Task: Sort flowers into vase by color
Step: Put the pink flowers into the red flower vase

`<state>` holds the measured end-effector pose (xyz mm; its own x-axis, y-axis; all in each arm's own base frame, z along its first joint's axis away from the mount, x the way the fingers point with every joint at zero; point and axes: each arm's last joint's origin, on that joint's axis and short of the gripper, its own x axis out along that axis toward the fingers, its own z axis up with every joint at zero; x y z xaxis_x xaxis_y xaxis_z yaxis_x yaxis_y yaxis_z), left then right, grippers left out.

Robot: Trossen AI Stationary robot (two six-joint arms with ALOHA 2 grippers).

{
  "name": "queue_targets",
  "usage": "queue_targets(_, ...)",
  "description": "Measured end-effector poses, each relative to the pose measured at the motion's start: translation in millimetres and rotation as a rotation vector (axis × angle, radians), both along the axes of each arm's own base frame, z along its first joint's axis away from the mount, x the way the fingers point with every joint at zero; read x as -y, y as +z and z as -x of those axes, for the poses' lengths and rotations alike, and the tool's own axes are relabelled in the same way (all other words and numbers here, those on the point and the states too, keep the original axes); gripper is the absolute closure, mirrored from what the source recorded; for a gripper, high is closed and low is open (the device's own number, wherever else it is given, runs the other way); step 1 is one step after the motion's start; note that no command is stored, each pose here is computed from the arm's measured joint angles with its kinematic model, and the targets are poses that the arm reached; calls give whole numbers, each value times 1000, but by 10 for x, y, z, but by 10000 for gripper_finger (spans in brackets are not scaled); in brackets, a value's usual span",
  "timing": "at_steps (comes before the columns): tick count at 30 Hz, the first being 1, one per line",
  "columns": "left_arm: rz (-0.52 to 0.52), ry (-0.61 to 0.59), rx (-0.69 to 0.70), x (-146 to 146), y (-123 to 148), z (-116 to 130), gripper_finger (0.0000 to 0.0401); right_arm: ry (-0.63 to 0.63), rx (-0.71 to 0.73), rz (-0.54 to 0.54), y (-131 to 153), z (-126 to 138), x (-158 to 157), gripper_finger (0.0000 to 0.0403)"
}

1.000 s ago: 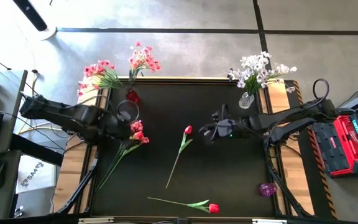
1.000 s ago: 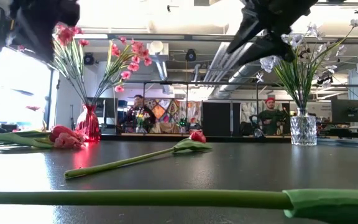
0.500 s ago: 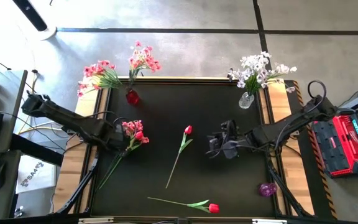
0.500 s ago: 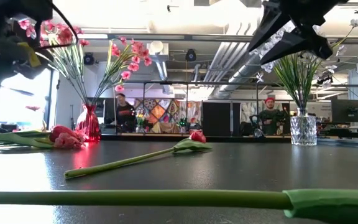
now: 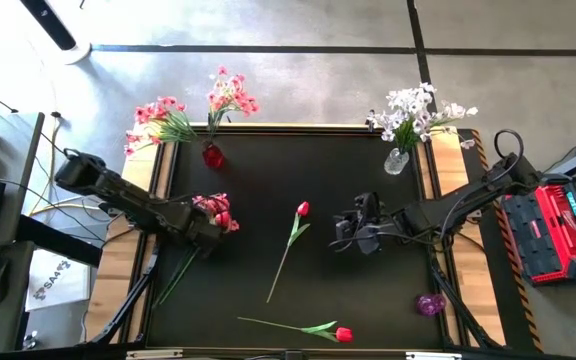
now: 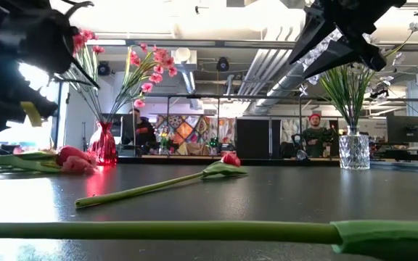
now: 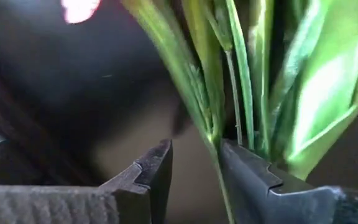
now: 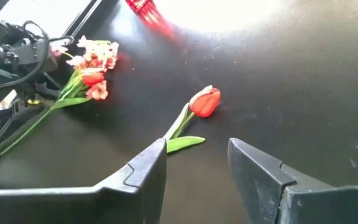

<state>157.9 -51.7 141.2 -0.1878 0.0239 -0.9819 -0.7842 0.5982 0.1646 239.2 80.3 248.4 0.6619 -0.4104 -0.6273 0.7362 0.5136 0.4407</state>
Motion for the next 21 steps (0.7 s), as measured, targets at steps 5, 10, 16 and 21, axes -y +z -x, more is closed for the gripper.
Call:
queue_targets(5, 62, -30, 30, 46, -64, -105, 282, 9, -8, -4, -3, 2, -3, 242)
queue_targets(10, 68, -34, 72, 49, -49, -167, 293, 19, -16, 7, -5, 4, -2, 242)
queue_targets(16, 89, -53, 90, 58, -37, -189, 380, 20, -48, 16, -21, 21, 16, 242)
queue_targets(21, 106, -80, 180, 97, 72, -325, 390, 22, -56, 21, -24, 27, 19, 242)
